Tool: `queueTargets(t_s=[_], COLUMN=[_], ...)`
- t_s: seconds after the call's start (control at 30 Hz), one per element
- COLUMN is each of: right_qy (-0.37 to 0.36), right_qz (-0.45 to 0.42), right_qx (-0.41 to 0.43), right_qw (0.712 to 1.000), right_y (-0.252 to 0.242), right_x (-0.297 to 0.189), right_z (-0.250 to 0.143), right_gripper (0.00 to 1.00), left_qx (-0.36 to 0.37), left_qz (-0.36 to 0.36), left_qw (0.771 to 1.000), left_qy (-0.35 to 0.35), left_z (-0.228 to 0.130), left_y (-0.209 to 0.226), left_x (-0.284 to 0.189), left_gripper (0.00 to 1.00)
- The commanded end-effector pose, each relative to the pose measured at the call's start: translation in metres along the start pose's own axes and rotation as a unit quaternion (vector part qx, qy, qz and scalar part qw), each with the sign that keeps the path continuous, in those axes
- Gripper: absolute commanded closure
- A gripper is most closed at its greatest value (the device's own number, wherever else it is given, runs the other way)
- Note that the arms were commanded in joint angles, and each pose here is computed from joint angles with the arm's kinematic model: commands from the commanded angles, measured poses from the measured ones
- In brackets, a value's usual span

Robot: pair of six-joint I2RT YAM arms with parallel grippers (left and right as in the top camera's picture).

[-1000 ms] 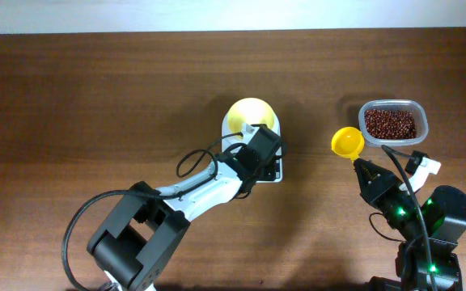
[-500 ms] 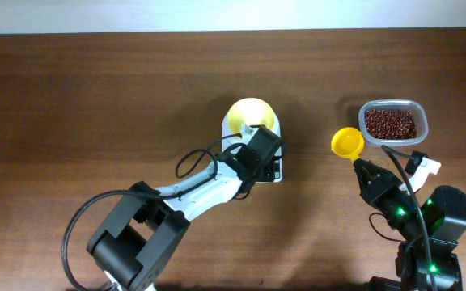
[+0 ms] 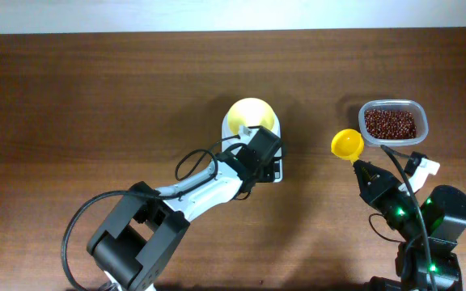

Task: Scoop item into bowl and weigh 50g on scale

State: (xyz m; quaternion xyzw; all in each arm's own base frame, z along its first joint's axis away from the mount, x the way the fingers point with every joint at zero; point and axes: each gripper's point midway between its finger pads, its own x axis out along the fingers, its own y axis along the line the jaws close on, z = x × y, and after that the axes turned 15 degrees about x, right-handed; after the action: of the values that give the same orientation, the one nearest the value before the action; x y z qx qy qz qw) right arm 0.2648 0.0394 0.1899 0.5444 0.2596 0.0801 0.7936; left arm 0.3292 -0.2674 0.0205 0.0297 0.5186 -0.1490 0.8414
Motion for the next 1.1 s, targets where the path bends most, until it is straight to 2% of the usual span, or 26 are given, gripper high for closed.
queueTargets(t_s=[0.0,0.23,0.37,0.47,0.57,0.7,0.83,0.97,1.07], right_qy=[-0.006,0.000,-0.001,-0.008,-0.021,-0.047,-0.075,-0.074,-0.057], right_qz=[-0.006,-0.014,-0.012,-0.017,-0.013,0.028,0.055,0.055,0.084], right_qx=[-0.005,0.002,0.001,0.001,-0.007,-0.043,-0.070,-0.063,-0.051], right_qw=[1.000,1.000,1.000,1.000,1.000,0.998,0.993,0.994,0.994], right_y=[-0.001,-0.005,-0.004,-0.006,-0.003,0.020,0.034,0.029,0.037], right_x=[0.001,0.004,0.004,0.004,0.004,0.003,0.006,0.020,0.030], right_z=[0.006,0.005,0.005,0.008,0.013,0.026,0.043,0.052,0.055], right_gripper=[0.96,0.96,0.96,0.96,0.96,0.96,0.96,0.96,0.96], left_qx=[-0.004,-0.004,0.008,0.043,0.097,0.182,0.224,0.343,0.352], left_qz=[0.015,0.012,0.003,-0.043,-0.119,-0.121,-0.116,-0.099,-0.065], left_qw=[1.000,1.000,1.000,0.998,0.988,0.974,0.966,0.934,0.934], left_qy=[0.002,-0.003,-0.020,-0.028,-0.030,-0.056,-0.049,-0.014,-0.006], left_z=[-0.001,0.001,0.012,0.017,0.017,0.022,0.017,-0.004,-0.004], left_y=[0.005,0.003,0.000,-0.015,-0.039,-0.040,-0.037,-0.026,-0.014], left_x=[0.002,0.002,-0.023,-0.050,-0.076,-0.094,-0.093,-0.089,-0.078], left_gripper=[1.00,1.00,1.00,1.00,1.00,1.00,1.00,1.00,1.00])
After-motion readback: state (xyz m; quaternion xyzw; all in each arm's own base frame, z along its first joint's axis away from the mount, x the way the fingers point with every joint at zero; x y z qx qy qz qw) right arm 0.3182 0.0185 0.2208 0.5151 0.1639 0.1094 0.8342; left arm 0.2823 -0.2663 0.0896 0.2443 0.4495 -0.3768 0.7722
